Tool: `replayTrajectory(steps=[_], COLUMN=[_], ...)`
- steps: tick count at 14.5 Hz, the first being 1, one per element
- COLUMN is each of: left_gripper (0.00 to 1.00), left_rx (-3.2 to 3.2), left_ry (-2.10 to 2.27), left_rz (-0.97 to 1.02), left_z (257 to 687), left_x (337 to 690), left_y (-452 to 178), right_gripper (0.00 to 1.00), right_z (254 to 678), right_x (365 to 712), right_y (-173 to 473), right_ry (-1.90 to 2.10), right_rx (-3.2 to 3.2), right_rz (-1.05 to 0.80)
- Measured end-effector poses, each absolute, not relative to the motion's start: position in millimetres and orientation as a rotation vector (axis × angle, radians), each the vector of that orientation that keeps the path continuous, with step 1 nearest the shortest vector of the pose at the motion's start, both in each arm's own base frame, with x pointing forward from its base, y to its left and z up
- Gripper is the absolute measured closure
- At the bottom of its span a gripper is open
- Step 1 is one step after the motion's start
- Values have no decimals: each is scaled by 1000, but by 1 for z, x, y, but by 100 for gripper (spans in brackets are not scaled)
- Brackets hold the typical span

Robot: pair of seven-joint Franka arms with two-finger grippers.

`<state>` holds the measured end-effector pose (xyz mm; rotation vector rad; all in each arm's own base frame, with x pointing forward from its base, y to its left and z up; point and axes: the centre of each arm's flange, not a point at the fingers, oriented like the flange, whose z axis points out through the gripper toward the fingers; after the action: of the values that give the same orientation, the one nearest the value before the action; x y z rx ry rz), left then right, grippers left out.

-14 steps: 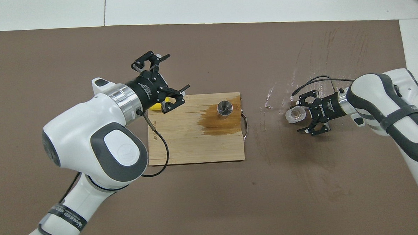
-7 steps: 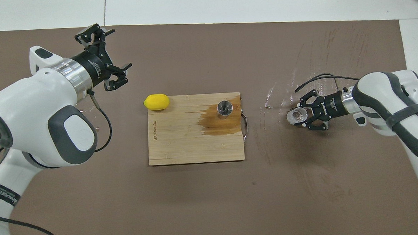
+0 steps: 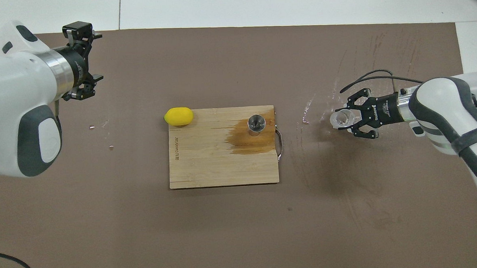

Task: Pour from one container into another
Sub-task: 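Lift the clear glass cup with the right gripper over the metal cup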

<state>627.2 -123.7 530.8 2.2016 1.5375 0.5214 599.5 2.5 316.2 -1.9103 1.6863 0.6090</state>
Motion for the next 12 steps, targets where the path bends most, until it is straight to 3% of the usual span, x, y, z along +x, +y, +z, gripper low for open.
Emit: replayTrajectory(steps=[7,12], left_gripper=[0,0], left_rx=[2820,3136], left_ry=[1018,285], left_rz=[403,188], left_z=[550,559], left_x=[596,565], left_y=[-78,-55], right_gripper=[49,49], right_z=[376,417], right_x=[606,616], right_y=[139,188], right_ry=[1852,1963], right_rx=[-2042,-2044], right_rz=[473,341])
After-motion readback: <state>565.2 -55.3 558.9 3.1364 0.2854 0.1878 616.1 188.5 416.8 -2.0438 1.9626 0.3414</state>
